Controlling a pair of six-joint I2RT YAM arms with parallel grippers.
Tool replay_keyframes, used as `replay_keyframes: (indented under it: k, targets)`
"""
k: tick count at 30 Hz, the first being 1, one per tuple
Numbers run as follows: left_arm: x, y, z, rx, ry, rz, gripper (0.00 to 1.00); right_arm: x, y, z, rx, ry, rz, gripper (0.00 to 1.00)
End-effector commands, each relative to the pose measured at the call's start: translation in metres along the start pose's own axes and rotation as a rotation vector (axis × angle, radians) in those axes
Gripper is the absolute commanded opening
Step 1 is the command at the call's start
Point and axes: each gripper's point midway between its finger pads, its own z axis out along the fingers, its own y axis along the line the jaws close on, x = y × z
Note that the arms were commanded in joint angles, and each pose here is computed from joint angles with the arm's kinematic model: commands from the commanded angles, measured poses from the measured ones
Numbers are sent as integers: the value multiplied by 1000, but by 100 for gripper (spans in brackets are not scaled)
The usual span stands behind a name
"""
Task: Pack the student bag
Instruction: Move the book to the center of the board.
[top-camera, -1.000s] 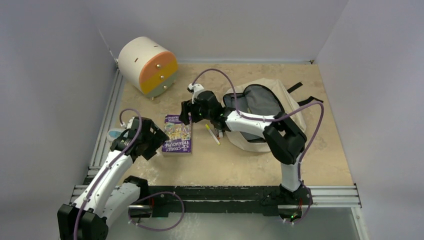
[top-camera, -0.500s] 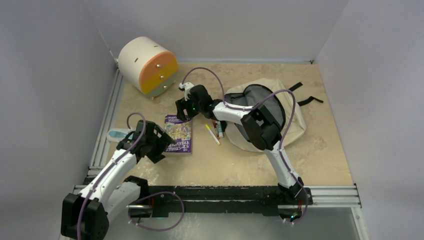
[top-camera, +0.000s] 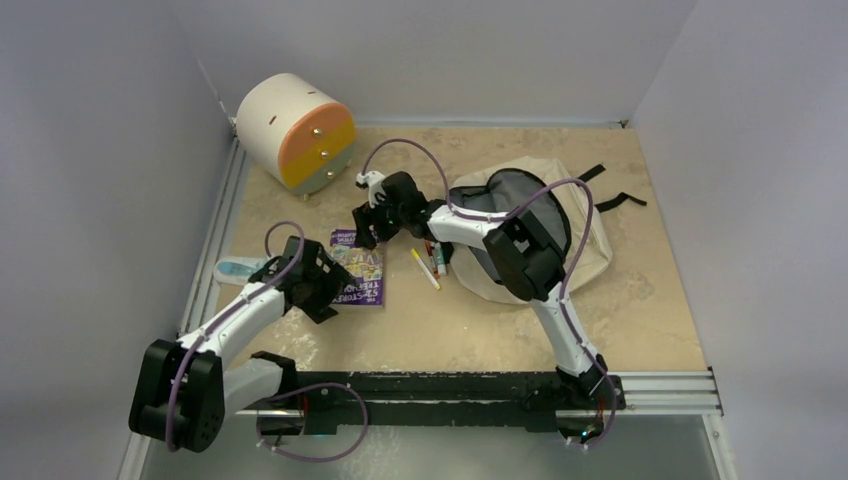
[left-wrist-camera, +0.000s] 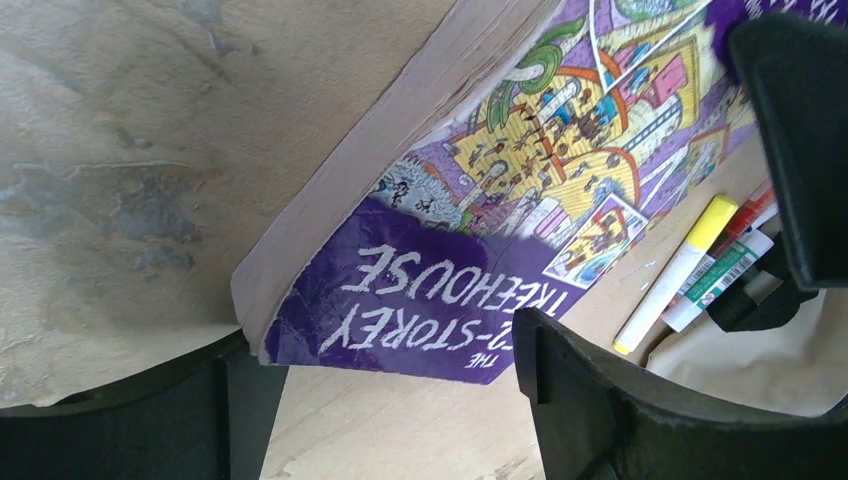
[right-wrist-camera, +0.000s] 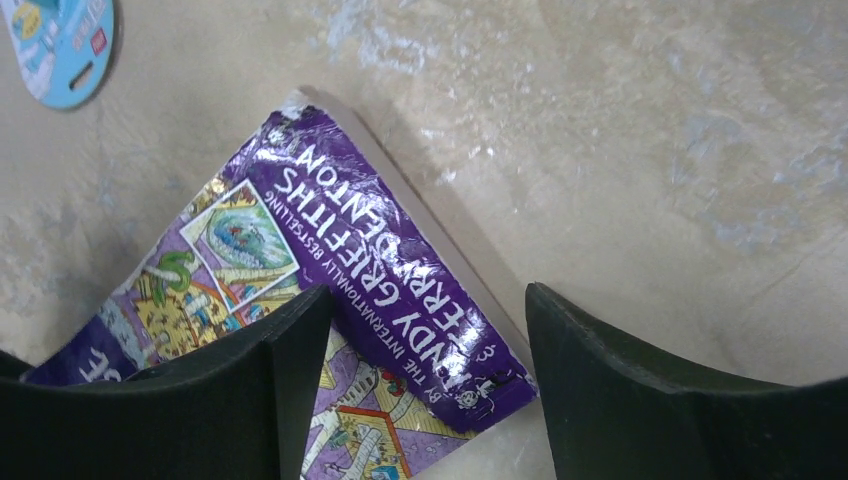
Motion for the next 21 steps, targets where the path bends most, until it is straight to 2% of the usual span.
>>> replay_keyframes:
  k: [1, 8, 21]
  targets:
    - [-12, -8, 7, 4, -53, -3, 80, 15, 17, -25, -53, 64, 4, 71]
    - [-38, -18, 10, -34, -128, 54, 80, 39, 17, -46, -29, 115, 21, 68]
    - [-77, -43, 31, -77, -168, 96, 80, 71, 48, -77, -65, 128, 119, 65]
